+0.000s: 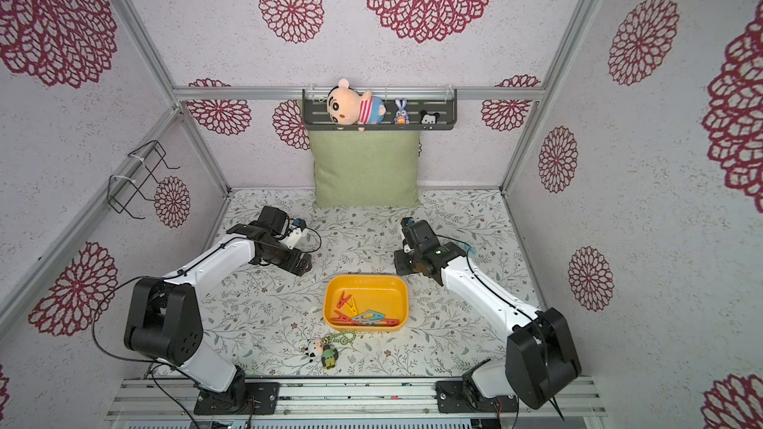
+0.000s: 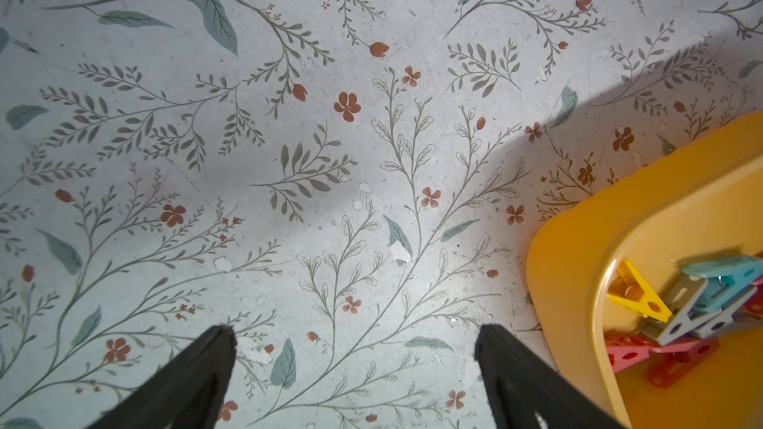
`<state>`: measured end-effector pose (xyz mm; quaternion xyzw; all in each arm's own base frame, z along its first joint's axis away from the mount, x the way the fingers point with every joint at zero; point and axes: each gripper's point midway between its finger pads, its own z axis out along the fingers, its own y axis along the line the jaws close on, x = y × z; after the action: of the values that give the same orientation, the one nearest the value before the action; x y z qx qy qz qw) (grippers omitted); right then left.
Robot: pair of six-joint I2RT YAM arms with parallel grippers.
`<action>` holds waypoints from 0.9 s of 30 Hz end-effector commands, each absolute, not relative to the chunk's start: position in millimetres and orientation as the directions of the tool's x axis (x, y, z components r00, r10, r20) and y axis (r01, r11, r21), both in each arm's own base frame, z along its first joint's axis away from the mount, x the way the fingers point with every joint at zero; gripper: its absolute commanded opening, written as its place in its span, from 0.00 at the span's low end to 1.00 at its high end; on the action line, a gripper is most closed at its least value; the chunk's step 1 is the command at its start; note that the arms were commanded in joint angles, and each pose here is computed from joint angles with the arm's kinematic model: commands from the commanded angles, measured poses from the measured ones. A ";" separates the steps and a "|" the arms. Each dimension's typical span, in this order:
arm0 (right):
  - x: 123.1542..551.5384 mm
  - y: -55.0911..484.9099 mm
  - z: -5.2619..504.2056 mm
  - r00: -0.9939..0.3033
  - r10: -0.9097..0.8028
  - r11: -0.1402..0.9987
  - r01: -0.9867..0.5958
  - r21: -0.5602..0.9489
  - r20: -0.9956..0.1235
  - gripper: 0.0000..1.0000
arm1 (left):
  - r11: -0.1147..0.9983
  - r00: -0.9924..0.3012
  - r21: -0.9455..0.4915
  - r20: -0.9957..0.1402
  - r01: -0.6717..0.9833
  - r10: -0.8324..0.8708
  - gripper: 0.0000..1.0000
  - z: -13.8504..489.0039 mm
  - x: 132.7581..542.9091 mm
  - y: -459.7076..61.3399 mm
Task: Take the clothespins out of the storage box
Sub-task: Place the clothespin at the center of the board.
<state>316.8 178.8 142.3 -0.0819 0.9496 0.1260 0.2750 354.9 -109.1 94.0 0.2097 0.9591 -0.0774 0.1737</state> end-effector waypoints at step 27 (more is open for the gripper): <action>352.9 103.9 32.0 -0.896 0.339 0.912 0.239 0.333 -0.288 0.00 | 0.903 -0.840 -0.070 -0.403 0.423 0.362 0.99 104.2 357.7 -107.5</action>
<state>341.7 103.7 25.1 0.1577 0.9630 0.1445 0.1638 354.9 -109.0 94.0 0.2096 0.9591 -0.0771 0.1737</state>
